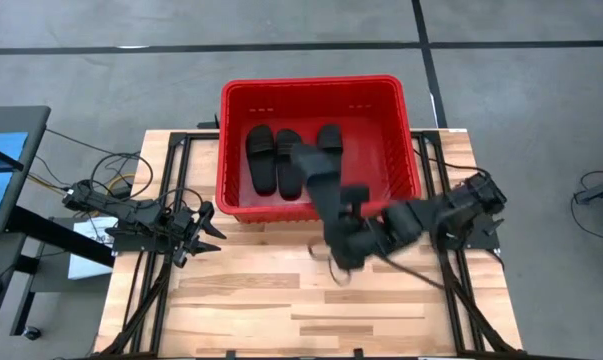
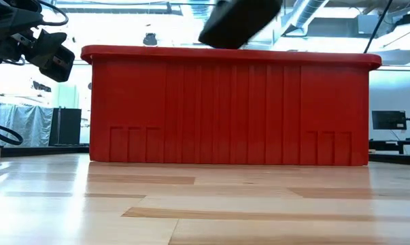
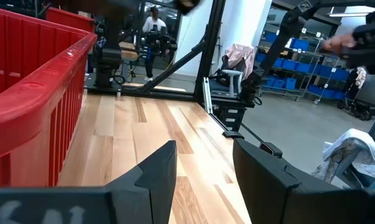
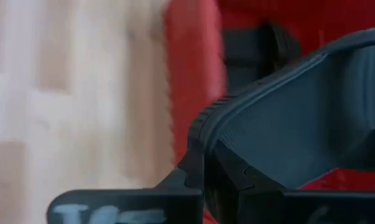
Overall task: Pick and place slides into bin
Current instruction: Put the slipper into the bin
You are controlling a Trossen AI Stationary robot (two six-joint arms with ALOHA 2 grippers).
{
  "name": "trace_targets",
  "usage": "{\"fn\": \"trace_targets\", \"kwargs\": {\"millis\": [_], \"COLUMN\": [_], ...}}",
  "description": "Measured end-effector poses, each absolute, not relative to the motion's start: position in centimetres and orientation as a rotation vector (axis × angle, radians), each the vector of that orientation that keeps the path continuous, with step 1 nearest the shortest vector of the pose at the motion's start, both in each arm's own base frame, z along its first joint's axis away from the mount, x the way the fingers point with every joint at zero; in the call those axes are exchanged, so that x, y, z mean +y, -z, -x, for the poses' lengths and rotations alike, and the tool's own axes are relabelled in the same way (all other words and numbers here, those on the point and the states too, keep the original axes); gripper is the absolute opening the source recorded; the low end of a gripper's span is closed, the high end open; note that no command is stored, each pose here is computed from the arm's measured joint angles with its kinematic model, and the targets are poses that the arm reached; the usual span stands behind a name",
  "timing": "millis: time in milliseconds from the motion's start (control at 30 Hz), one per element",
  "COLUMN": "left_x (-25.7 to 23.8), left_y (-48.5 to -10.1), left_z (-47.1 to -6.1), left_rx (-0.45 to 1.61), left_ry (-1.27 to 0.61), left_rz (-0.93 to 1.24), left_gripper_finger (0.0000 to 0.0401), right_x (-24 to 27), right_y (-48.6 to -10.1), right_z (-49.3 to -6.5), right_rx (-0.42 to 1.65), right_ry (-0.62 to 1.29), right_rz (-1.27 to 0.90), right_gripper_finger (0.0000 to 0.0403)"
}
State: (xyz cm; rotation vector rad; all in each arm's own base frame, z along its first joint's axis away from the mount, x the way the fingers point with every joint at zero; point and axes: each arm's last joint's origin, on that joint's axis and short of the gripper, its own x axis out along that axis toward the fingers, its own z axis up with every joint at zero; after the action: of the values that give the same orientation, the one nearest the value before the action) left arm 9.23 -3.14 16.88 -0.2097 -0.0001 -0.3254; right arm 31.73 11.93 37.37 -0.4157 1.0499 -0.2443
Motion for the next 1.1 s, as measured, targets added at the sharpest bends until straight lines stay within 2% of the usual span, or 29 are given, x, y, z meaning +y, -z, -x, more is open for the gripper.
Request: {"fn": "trace_targets", "kwargs": {"millis": [233, 567, 800, 1100], "left_x": [-3.1, -3.1, -3.1, -3.1], "left_y": [-16.9, -16.9, -16.9, -16.9], "left_z": [-9.2, -9.2, -9.2, -9.2], "left_rx": [0.0, 0.0, 0.0, 0.0], "left_ry": [0.326, 0.326, 0.326, 0.326], "left_rz": [0.21, 0.21, 0.21, 0.21], "left_gripper_finger": [0.0149, 0.0149, 0.0149, 0.0149], "right_x": [2.8, -9.9, -14.6, -16.5], "right_y": [-36.9, -36.6, -34.8, -32.2], "right_z": [-32.8, -30.9, -30.5, -30.1], "right_rx": [1.293, 1.448, 1.52, 1.601], "right_ry": [0.246, 0.246, 0.253, 0.208], "right_rz": [0.424, 0.209, 0.094, -0.028], "right_gripper_finger": [0.0, 0.0, 0.0, 0.0]}}
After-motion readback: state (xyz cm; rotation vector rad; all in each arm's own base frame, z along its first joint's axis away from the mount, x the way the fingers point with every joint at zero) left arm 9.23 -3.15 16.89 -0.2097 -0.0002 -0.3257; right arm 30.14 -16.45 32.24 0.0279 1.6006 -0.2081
